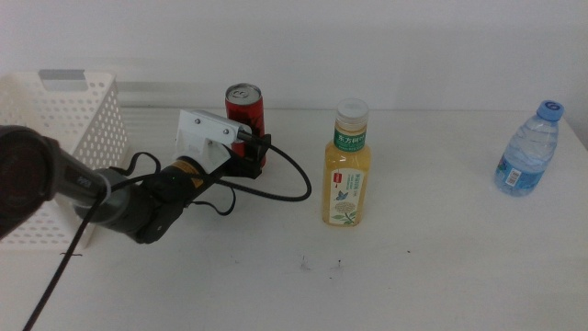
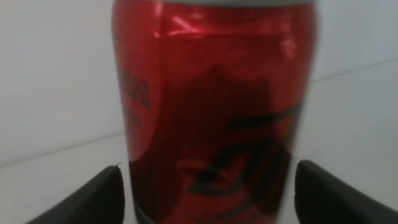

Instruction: Use arms to grab the bottles and put them into the dustbin to the left of the table.

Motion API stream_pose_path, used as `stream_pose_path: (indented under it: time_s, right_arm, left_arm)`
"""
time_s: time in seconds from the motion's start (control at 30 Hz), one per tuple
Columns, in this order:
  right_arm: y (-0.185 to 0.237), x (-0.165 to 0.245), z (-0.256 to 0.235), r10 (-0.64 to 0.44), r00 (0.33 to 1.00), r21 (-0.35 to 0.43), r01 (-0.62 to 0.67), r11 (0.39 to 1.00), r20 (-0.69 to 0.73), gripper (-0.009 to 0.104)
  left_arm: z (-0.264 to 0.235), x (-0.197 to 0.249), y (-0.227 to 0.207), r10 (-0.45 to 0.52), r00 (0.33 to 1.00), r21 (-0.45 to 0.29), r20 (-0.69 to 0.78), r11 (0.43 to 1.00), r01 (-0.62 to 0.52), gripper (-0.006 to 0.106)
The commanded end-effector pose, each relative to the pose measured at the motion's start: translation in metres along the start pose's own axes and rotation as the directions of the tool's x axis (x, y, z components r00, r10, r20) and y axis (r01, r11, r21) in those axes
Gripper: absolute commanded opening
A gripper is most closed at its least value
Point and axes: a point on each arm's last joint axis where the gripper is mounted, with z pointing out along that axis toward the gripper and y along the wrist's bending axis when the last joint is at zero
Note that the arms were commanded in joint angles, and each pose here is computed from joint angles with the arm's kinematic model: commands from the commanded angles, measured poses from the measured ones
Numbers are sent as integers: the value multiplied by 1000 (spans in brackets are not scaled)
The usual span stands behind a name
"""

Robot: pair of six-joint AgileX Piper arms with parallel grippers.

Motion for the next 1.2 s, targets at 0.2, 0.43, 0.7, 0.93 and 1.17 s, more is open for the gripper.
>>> stream_pose_path:
  time_s: [0.2,0.43,0.7,0.93,1.17]
  right_arm:
    - [-1,0,0,-11,1000,9,11,1000,16,93]
    - [-1,0,0,-11,1000,9,11,1000,16,93]
    - [-1,0,0,-11,1000,9,11,1000,16,93]
    - [-1,0,0,-11,1000,9,11,1000,16,93]
    - [-1,0,0,-11,1000,9,11,1000,16,93]
  left_arm:
    - [26,3,9,-3,1000,-1,30,1000,3,94]
    - [27,3,6,23,999,30,22,999,-24,62]
    - [0,-24,-6,50,998,64,24,997,-52,32]
    - [-63,-61,-21,-4,1000,0,12,1000,4,32]
    - [-109,-115,-29,-41,987,-97,-158,995,26,32]
